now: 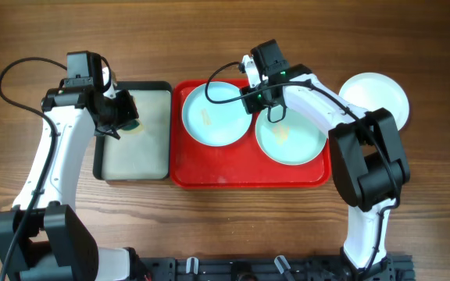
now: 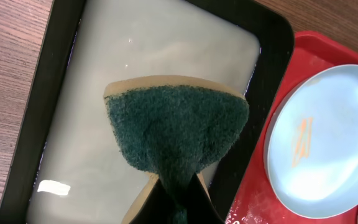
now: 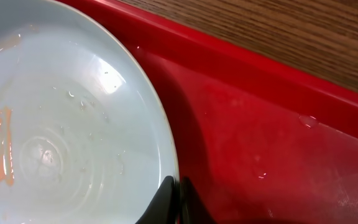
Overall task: Clean dirty plates on tray and stack at the side
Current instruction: 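Grip the light-blue plate rim and drag it toward the tray's left, then bring the sponge in the left gripper over the light-blue plate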
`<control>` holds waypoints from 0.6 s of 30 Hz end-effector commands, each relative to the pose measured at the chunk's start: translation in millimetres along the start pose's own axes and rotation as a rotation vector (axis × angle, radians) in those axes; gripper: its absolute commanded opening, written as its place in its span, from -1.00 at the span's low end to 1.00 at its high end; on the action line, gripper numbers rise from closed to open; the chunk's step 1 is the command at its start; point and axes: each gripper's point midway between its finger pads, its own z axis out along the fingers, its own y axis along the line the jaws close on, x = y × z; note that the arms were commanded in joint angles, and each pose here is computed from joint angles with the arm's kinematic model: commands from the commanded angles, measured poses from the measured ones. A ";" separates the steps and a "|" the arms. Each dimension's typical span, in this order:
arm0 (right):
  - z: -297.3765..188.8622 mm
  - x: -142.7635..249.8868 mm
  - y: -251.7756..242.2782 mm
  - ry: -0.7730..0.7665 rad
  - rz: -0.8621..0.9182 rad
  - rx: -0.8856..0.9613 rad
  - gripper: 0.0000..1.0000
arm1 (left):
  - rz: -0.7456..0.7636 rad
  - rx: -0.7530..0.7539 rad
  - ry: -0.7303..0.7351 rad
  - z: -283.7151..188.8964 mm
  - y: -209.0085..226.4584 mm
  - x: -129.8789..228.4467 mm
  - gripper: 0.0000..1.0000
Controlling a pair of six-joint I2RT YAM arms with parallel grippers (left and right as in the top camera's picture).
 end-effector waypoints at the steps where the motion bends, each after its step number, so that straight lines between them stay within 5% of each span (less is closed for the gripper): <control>1: -16.4 -9.2 -0.6 -0.025 -0.001 0.028 -0.91 | 0.025 0.012 0.006 0.5 -3.2 1.9 -0.92; 6: -16.2 -3.4 0.0 -0.002 0.035 0.024 -0.91 | 0.063 0.015 -0.002 0.5 -3.8 0.2 -0.92; 10: -15.9 -4.7 -0.3 -0.008 0.031 0.025 -0.57 | 0.088 0.025 -0.006 1.4 -13.0 1.1 -0.92; 18: -14.5 -2.5 1.6 -0.003 0.049 0.017 -0.80 | 0.211 0.078 -0.048 4.5 -62.2 6.0 -0.92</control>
